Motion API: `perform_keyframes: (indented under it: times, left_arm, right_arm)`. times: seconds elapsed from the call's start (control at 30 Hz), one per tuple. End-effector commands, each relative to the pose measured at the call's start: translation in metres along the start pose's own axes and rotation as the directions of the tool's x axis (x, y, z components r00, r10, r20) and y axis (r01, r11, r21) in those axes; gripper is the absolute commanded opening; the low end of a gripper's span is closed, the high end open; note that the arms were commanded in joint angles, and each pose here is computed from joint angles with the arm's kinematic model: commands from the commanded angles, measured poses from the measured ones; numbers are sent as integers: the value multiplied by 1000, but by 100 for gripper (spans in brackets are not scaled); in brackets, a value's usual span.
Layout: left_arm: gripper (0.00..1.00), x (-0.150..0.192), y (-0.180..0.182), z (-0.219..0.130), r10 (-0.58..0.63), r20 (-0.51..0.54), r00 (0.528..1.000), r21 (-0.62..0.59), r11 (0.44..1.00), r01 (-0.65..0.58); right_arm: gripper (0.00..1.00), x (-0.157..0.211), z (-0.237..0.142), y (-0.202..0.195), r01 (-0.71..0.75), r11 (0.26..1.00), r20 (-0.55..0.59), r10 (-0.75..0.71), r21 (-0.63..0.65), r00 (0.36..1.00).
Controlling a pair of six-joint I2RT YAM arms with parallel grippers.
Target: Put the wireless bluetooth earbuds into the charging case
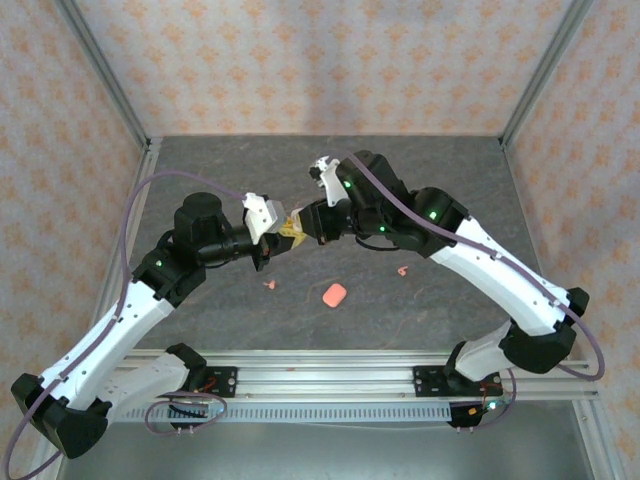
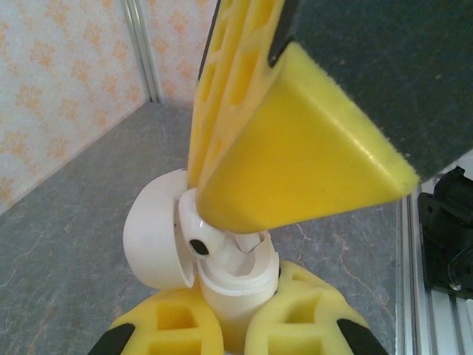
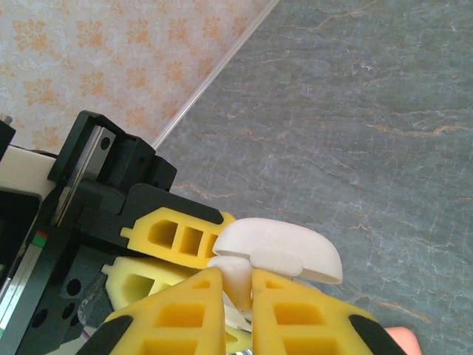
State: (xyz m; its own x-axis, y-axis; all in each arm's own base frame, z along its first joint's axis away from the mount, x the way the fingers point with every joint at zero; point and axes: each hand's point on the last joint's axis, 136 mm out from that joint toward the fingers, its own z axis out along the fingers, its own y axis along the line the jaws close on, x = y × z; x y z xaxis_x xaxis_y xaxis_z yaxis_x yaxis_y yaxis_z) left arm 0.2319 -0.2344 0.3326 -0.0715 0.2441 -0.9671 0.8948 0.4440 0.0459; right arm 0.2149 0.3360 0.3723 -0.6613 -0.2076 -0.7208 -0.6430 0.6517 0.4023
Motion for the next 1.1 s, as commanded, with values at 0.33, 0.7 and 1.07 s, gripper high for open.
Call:
perform_keyframes:
  times: [0.33, 0.7, 1.07]
  left_arm:
    - [0, -24, -2, -3, 29, 87, 996, 5, 1000, -29]
    - [0, -21, -3, -2, 25, 80, 996, 11, 1000, -26]
    - [0, -14, -3, -3, 14, 69, 998, 2, 1000, -14]
  right_arm:
    - [16, 14, -3, -14, 7, 999, 17, -8, 33, 1000]
    - [34, -6, -28, -9, 2, 1000, 122, -5, 23, 992]
    - [35, -16, -54, -92, -285, 937, 213, 242, 202, 947]
